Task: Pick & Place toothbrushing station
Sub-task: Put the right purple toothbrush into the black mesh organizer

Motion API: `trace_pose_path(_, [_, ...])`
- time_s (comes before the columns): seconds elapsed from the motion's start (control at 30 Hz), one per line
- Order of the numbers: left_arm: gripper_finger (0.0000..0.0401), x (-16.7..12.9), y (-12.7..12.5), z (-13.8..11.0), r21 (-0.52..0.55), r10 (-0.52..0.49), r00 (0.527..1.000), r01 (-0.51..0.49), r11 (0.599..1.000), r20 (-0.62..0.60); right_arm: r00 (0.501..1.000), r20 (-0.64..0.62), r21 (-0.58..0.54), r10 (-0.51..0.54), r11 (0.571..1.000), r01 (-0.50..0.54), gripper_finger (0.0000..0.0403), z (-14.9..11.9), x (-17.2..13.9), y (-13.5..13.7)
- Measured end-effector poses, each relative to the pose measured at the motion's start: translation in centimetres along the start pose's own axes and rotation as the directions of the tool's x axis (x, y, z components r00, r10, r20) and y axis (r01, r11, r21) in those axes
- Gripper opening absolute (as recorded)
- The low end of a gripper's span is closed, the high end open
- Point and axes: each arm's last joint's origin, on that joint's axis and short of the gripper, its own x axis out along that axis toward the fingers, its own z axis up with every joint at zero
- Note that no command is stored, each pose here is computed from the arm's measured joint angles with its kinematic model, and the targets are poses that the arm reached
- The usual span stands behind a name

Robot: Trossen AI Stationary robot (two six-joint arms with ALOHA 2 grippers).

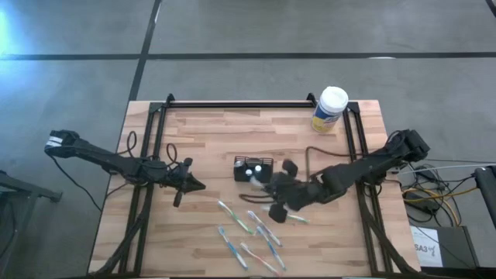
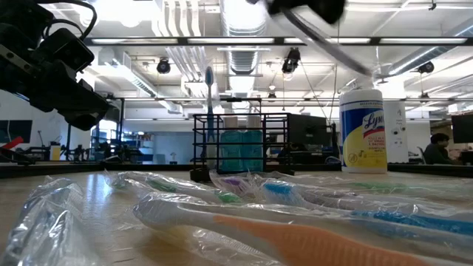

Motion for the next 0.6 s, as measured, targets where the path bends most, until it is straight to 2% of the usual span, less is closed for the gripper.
trace_pose_path(0.17, [0.0019,0.0,0.0,0.0,0.000,0.002,1.000,-0.002,1.000,0.000,0.955,0.293,-0.137,-0.044,0.987,0.087,0.0018,2.0,-0.4,-0.7])
trace_pose_path(0.3, [0.0019,0.0,0.0,0.0,0.006,0.002,1.000,-0.002,1.000,0.000,0.889,0.454,-0.168,-0.061,0.974,0.153,0.0018,2.3,0.8,-2.1])
trace_pose_path(0.37, [0.0019,0.0,0.0,0.0,0.015,0.002,1.000,-0.002,1.000,0.001,0.854,0.514,-0.154,-0.081,0.971,0.184,0.0018,1.6,1.7,-3.2])
trace_pose_path(0.5, [0.0019,0.0,0.0,0.0,0.017,0.003,1.000,-0.003,1.000,0.000,0.786,0.607,-0.134,-0.116,0.960,0.245,0.0018,-1.5,3.3,-5.6])
trace_pose_path(0.6, [0.0019,0.0,0.0,0.0,0.018,0.003,1.000,-0.003,1.000,0.000,0.693,0.709,-0.064,-0.131,0.966,0.249,0.0018,-3.4,3.2,-7.5])
